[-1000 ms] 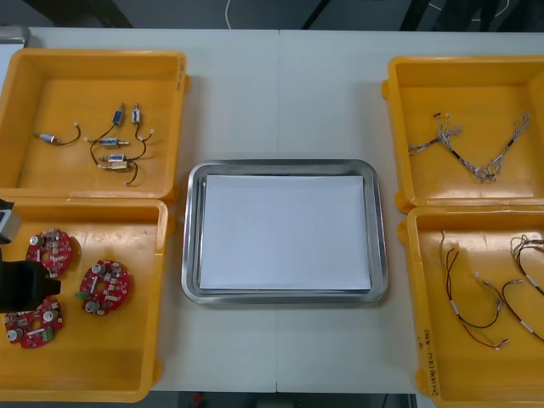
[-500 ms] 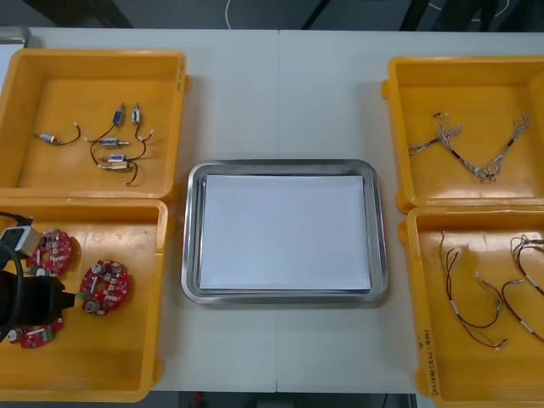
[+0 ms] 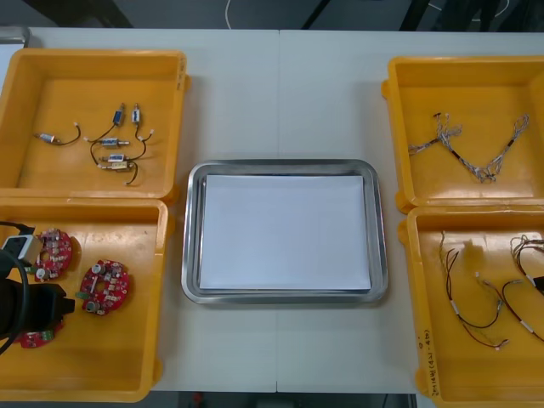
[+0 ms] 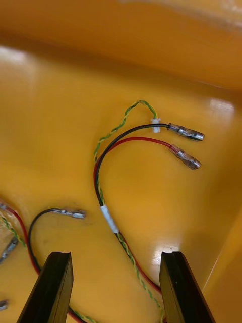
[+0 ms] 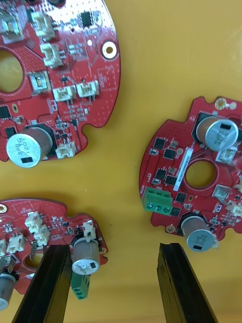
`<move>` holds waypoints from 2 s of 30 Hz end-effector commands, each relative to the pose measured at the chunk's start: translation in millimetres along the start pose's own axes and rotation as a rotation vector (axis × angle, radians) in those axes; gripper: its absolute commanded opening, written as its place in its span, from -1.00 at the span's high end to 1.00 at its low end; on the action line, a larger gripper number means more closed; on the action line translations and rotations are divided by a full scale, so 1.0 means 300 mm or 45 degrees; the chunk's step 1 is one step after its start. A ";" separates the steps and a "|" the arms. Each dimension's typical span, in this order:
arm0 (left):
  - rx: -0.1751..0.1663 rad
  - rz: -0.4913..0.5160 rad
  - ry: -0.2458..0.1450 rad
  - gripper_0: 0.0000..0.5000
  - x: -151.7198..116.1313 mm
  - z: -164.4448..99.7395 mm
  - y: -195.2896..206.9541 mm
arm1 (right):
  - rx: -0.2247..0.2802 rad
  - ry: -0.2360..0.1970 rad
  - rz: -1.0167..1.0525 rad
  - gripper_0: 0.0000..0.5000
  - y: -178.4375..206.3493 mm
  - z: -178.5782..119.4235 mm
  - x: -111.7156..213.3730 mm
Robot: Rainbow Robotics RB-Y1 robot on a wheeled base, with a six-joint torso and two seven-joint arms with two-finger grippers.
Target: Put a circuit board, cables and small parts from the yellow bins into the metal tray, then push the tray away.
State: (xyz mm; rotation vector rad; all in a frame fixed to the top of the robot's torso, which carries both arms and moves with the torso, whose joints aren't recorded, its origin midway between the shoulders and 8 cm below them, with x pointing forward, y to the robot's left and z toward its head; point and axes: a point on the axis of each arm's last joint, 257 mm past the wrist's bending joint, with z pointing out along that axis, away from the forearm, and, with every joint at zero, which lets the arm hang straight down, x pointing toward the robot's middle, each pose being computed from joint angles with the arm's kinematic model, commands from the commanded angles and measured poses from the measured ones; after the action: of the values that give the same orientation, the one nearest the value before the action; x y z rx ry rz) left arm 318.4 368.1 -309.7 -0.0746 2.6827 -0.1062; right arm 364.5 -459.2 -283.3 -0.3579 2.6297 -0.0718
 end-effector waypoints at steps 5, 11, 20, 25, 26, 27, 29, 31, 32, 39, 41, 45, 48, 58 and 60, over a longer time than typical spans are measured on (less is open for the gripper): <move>-0.037 0.167 0.033 -1.00 0.067 0.033 0.040 | 0.030 0.008 -0.147 -1.00 -0.053 0.020 -0.004; -0.030 0.171 0.030 -1.00 0.081 0.060 0.035 | 0.024 -0.005 -0.165 -1.00 -0.026 0.057 -0.005; -0.041 0.179 0.035 -1.00 0.091 0.065 0.041 | 0.027 -0.007 -0.168 -1.00 -0.032 0.080 0.006; -0.043 0.187 0.030 1.00 0.092 0.067 0.043 | 0.028 -0.012 -0.157 -1.00 -0.036 0.100 0.013; -0.044 0.190 0.027 1.00 0.090 0.067 0.044 | 0.026 -0.014 -0.158 -1.00 -0.034 0.104 0.011; -0.042 0.192 0.028 1.00 0.091 0.066 0.041 | 0.025 -0.013 -0.157 -1.00 -0.034 0.106 0.012; -0.043 0.197 0.026 1.00 0.089 0.066 0.042 | 0.024 -0.014 -0.159 -1.00 -0.032 0.106 0.011; -0.045 0.197 0.027 1.00 0.090 0.065 0.044 | 0.027 -0.017 -0.158 -1.00 -0.034 0.106 0.008; -0.043 0.197 0.023 1.00 0.085 0.063 0.044 | 0.027 -0.014 -0.156 -1.00 -0.032 0.109 0.011; -0.050 0.200 0.003 1.00 0.056 0.040 0.062 | 0.020 -0.013 -0.145 -1.00 -0.026 0.124 0.021; -0.060 0.205 0.001 1.00 0.041 0.017 0.070 | 0.020 -0.010 -0.144 -1.00 -0.029 0.126 0.025; -0.084 0.216 0.017 1.00 0.020 -0.038 0.084 | 0.016 -0.004 -0.138 -1.00 -0.027 0.132 0.034; -0.093 0.217 0.026 1.00 0.005 -0.071 0.086 | 0.014 -0.003 -0.134 -1.00 -0.027 0.132 0.035; -0.135 0.228 0.053 1.00 -0.096 -0.209 0.075 | 0.003 -0.003 -0.122 1.00 -0.019 0.134 0.037; -0.140 0.241 0.060 1.00 -0.121 -0.239 0.059 | 0.002 -0.005 -0.120 1.00 -0.019 0.133 0.036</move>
State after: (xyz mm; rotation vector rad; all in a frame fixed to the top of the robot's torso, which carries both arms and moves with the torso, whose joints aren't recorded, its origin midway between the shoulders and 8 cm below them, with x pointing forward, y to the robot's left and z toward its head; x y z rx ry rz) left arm 297.6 392.1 -271.9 -0.0688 2.7865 0.0111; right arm 375.8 -462.7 -323.8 -0.4417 2.6003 -0.0837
